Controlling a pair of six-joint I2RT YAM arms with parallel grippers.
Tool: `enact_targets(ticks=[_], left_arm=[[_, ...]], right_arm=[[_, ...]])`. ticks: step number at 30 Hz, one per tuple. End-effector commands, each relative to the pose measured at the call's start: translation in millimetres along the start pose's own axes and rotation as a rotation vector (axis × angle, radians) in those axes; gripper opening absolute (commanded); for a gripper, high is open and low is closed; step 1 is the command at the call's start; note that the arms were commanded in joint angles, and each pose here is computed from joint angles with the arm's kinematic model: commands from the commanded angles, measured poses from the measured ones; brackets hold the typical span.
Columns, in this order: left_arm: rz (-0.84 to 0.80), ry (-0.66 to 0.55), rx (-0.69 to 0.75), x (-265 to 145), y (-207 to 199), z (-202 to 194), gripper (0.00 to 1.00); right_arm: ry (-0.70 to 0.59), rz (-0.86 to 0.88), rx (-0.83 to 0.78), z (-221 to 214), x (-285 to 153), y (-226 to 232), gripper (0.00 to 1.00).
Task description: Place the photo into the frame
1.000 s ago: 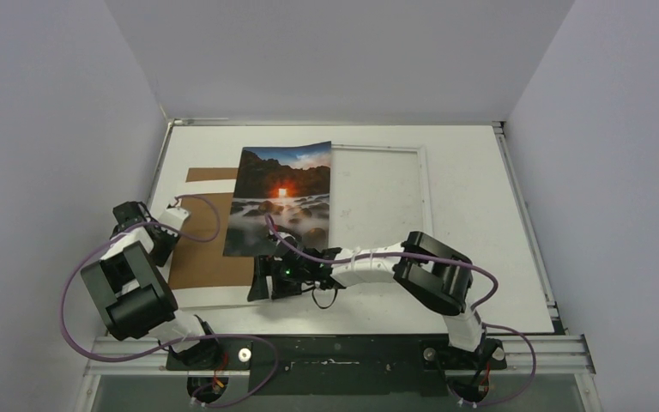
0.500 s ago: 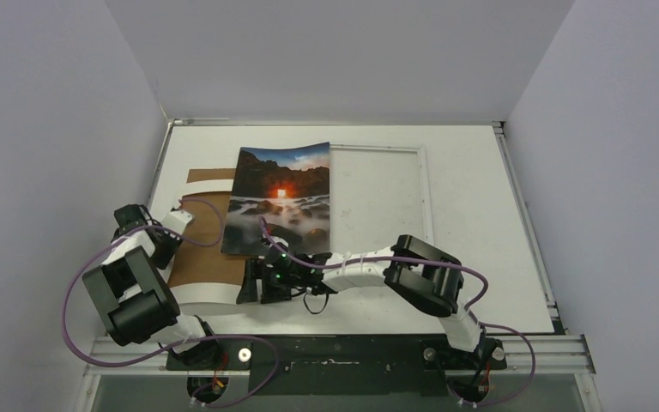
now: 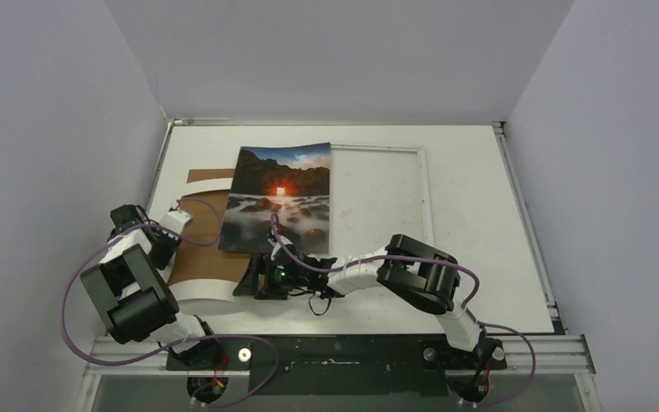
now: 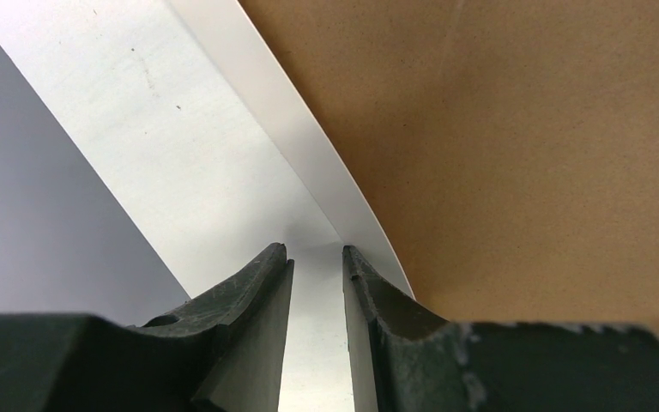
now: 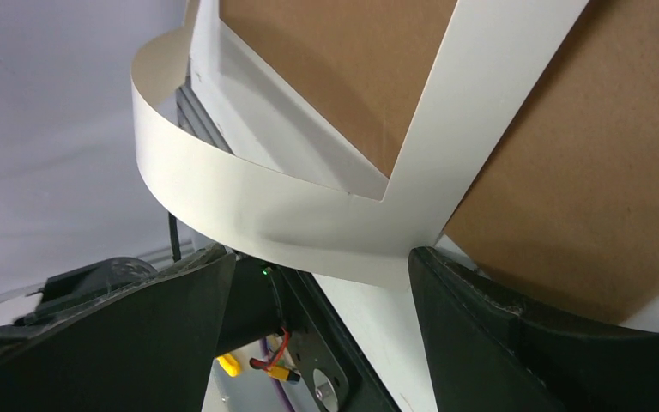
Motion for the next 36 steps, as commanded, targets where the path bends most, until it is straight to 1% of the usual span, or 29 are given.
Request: enact_targets(ticks=[1, 10, 18, 23, 30, 33, 36], left_arm=[[-0.228, 0.063, -0.063, 5, -50, -20, 0.28], [-0.24, 0.066, -0.068, 5, -50, -23, 0.28], [-0.247, 0.062, -0.077, 2, -46, -23, 0.28], [-0.254, 0.064, -0.081, 2, -46, -25, 0.28], [-0.261, 0.067, -0.083, 2, -47, -26, 0.28], [-0.263, 0.07, -0.085, 2, -47, -26, 0.28], [-0.267, 0.068, -0.092, 1, -46, -26, 0.28]], right_arm=[[-0.073, 0.147, 0.003, 19, 5, 27, 0.77], [-0.055, 0.189, 0.014, 24, 20, 33, 0.77], [-0.071, 0.283, -0.018, 37, 25, 66, 0.77], [-0.063, 0.291, -0.018, 40, 33, 65, 0.77], [-0.023, 0.268, -0.006, 32, 42, 48, 0.77], [-0.003, 0.243, -0.126, 38, 41, 52, 0.77], [-0.01, 0.118, -0.312, 51, 34, 51, 0.78]])
Point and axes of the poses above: each gripper's point midway between its finger pads, its own x axis out along the fingers, its own y axis along the line the jaws close on, z = x × y, the point moved 4 cm from there along -x, back along the fingers, and after that the axes turned 4 degrees about x, right-handed, at the moved point
